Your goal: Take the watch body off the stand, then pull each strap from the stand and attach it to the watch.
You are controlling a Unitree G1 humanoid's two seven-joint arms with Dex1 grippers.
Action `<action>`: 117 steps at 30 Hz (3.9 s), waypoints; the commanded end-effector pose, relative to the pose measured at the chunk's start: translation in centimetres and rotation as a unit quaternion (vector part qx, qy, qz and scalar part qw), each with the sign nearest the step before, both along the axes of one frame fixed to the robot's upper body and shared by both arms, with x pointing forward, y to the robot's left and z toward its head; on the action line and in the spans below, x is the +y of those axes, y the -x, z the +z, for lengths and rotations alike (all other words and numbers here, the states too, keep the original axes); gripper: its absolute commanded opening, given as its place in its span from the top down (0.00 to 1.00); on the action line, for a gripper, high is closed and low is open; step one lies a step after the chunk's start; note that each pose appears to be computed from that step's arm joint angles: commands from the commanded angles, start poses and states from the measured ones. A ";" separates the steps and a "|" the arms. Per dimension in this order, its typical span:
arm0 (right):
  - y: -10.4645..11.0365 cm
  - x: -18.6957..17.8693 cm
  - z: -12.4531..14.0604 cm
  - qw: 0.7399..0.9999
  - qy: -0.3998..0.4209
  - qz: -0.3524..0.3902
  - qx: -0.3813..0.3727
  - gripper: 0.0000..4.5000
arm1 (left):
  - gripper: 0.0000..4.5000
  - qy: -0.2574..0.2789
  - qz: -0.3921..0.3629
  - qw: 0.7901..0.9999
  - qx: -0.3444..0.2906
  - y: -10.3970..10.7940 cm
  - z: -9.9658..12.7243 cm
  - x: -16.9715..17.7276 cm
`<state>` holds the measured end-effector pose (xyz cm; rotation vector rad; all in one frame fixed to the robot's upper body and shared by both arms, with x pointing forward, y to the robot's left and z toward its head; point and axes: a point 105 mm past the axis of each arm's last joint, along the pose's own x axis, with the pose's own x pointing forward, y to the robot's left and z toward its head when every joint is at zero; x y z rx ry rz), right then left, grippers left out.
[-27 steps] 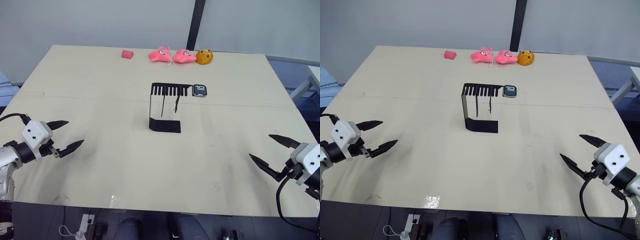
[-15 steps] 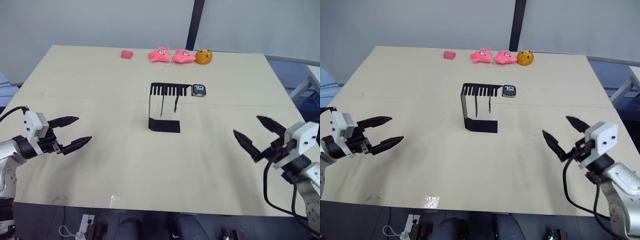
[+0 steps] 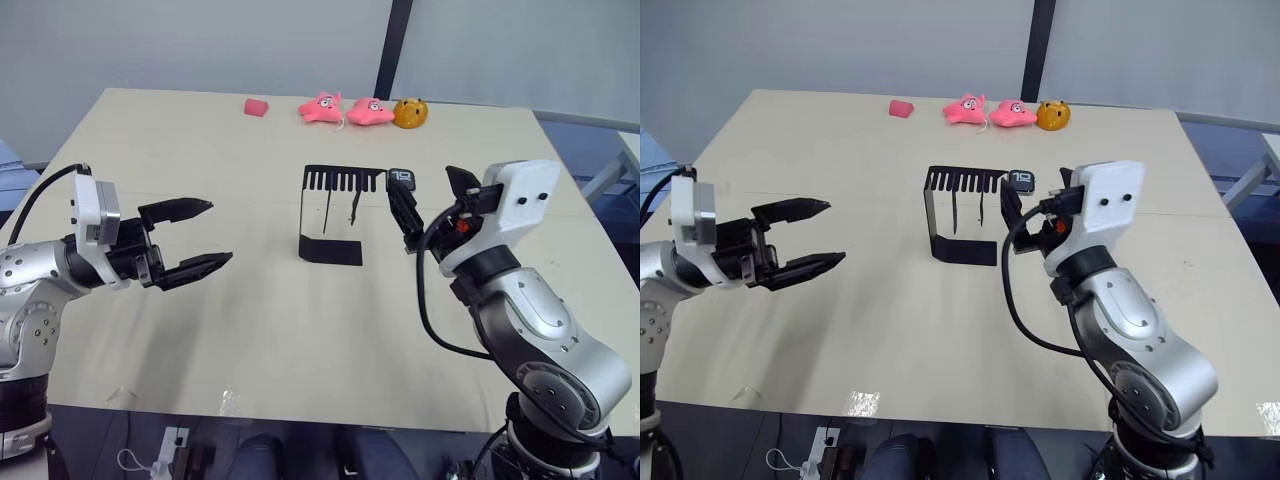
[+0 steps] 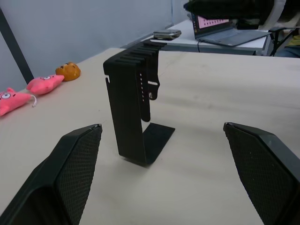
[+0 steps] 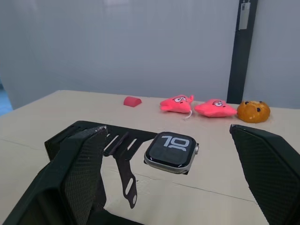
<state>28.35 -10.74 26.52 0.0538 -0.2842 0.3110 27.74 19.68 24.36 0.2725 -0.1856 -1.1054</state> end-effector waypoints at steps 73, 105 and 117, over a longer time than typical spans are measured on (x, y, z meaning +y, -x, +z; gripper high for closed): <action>0.6 -8.0 -9.1 0.992 0.047 -0.084 0.081 0.64 | 0.00 -0.043 -0.208 0.976 -0.042 1.2 -1.0 -7.4; 3.1 -10.9 -11.2 0.989 0.121 0.046 0.070 0.01 | 0.00 -0.071 -0.125 0.990 0.002 -0.7 -3.5 -3.0; 10.7 -23.6 -12.5 0.972 0.195 -0.042 0.120 0.01 | 0.00 -0.096 0.149 0.982 0.068 -0.6 -9.7 9.3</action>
